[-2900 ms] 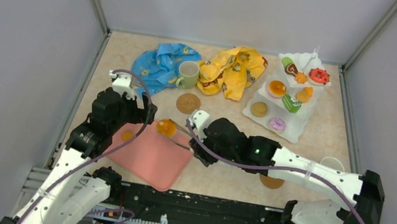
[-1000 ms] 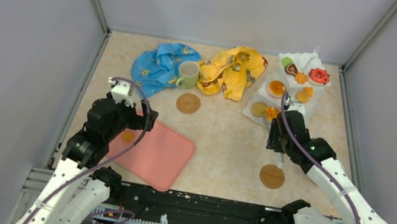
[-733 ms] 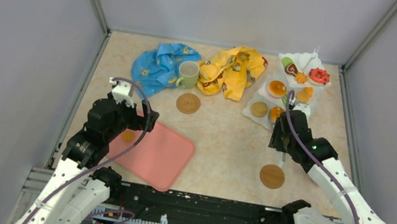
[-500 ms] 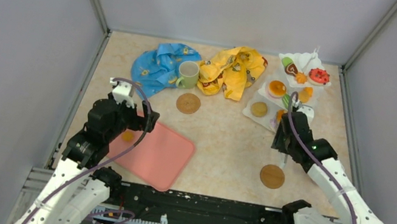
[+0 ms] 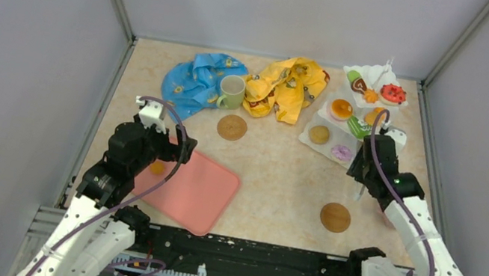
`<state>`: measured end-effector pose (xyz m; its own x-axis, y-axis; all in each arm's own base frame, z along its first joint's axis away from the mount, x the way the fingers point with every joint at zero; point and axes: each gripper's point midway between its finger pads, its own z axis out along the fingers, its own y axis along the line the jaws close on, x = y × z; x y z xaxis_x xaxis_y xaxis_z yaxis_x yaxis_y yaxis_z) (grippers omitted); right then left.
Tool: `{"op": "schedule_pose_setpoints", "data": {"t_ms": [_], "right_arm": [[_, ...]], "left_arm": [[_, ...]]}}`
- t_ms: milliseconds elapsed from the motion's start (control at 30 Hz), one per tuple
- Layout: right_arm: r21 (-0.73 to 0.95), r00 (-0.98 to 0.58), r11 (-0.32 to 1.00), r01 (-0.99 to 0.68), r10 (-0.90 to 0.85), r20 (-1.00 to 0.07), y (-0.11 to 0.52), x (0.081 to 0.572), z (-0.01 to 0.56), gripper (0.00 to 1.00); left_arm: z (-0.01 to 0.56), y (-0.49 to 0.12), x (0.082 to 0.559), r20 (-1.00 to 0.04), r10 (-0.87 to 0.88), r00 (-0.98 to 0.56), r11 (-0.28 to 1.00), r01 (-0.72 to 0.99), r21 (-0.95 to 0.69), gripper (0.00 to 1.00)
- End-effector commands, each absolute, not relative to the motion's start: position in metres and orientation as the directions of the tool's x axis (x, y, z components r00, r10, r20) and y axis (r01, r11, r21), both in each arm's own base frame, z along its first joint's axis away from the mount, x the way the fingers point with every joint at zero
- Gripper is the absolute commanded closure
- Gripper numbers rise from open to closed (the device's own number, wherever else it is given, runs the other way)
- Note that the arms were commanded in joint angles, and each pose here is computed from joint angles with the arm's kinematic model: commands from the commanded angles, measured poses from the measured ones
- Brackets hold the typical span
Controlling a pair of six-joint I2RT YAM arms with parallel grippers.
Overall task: Serve the afternoon tea
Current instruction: Place the desert on the desert table.
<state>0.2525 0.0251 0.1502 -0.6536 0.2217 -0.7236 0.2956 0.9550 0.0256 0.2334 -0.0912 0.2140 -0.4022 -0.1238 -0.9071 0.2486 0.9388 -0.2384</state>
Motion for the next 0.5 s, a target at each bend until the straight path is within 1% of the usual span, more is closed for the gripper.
{"op": "schedule_pose_setpoints", "data": {"t_ms": [0, 233, 367, 467], "right_arm": [[0.063, -0.598, 0.953, 0.297, 0.237, -0.766, 0.022, 0.268, 0.159, 0.63], [0.037, -0.595, 0.958, 0.286, 0.208, -0.776, 0.018, 0.279, 0.151, 0.60], [0.030, -0.574, 0.959, 0.282, 0.194, -0.795, 0.013, 0.289, 0.149, 0.60], [0.029, -0.581, 0.958, 0.284, 0.196, -0.790, 0.012, 0.293, 0.141, 0.60]], "left_arm": [[0.225, -0.092, 0.237, -0.926, -0.125, -0.357, 0.938, 0.263, -0.228, 0.01], [0.225, -0.091, 0.237, -0.926, -0.125, -0.356, 0.939, 0.258, -0.226, 0.01], [0.225, -0.091, 0.237, -0.926, -0.125, -0.356, 0.940, 0.256, -0.226, 0.01], [0.225, -0.090, 0.237, -0.927, -0.126, -0.353, 0.941, 0.254, -0.225, 0.01]]}}
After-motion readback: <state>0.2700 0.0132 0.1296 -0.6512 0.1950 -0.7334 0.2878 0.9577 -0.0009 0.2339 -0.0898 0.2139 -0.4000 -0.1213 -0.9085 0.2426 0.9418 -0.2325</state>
